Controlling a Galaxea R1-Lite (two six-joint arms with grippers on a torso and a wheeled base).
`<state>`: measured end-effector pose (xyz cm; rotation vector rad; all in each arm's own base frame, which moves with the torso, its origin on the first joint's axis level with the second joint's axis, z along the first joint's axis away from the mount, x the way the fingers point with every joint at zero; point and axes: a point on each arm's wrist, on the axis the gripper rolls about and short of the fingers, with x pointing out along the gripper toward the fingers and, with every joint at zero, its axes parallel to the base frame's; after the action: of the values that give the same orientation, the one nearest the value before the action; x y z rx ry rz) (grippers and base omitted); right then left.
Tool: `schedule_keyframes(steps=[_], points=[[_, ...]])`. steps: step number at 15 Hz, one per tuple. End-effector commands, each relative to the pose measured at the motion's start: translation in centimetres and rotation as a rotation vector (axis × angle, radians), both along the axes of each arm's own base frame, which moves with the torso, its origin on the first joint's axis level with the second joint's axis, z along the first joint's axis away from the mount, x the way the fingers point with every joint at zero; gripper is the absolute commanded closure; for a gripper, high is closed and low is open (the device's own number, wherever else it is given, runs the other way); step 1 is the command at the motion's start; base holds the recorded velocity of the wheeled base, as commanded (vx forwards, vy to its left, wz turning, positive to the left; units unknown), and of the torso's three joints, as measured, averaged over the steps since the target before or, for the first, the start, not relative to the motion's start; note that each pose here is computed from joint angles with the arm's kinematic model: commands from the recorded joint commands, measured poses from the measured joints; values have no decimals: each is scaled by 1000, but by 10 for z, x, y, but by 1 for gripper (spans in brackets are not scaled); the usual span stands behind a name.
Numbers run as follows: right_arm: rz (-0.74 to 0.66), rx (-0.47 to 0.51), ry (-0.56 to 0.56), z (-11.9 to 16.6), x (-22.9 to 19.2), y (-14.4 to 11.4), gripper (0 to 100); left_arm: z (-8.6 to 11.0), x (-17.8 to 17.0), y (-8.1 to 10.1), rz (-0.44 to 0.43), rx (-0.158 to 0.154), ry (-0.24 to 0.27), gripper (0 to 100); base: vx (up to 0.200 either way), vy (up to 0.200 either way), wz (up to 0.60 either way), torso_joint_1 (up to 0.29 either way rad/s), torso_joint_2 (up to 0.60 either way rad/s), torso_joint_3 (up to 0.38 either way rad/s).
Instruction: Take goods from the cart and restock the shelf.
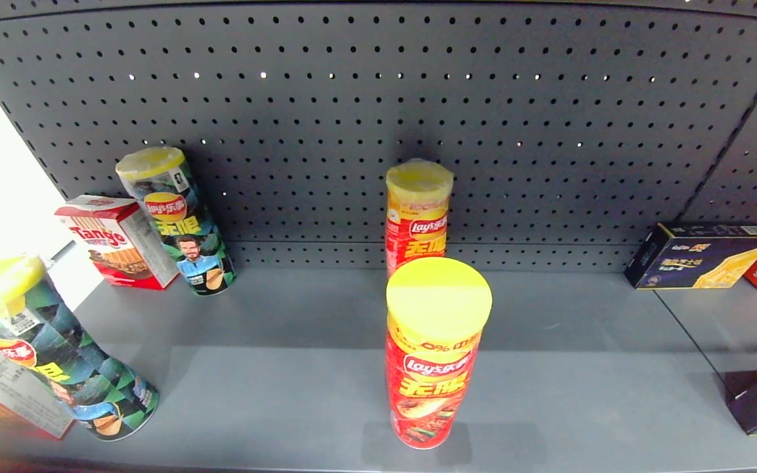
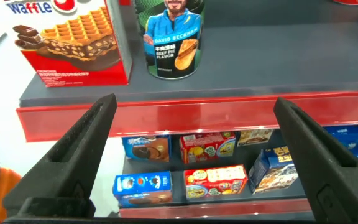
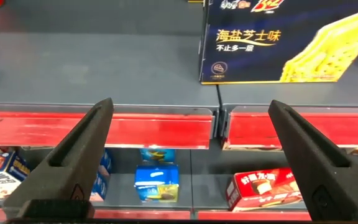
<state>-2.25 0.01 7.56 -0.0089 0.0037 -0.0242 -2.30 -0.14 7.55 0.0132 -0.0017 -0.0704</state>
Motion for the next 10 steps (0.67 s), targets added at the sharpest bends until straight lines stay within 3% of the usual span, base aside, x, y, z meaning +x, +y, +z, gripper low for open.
schedule_keyframes(steps=[1, 7, 8, 10], points=[[0, 0, 3, 0, 0, 0, 0, 0, 0, 0, 1, -2, 1, 0, -200, 0, 0, -2, -2, 7], [0, 0, 3, 0, 0, 0, 0, 0, 0, 0, 1, -1, 1, 0, 0, 0, 0, 0, 0, 0], [0, 0, 3, 0, 0, 0, 0, 0, 0, 0, 1, -1, 1, 0, -200, 0, 0, -2, -7, 7], [0, 0, 3, 0, 0, 0, 0, 0, 0, 0, 1, -1, 1, 0, 0, 0, 0, 0, 0, 0]])
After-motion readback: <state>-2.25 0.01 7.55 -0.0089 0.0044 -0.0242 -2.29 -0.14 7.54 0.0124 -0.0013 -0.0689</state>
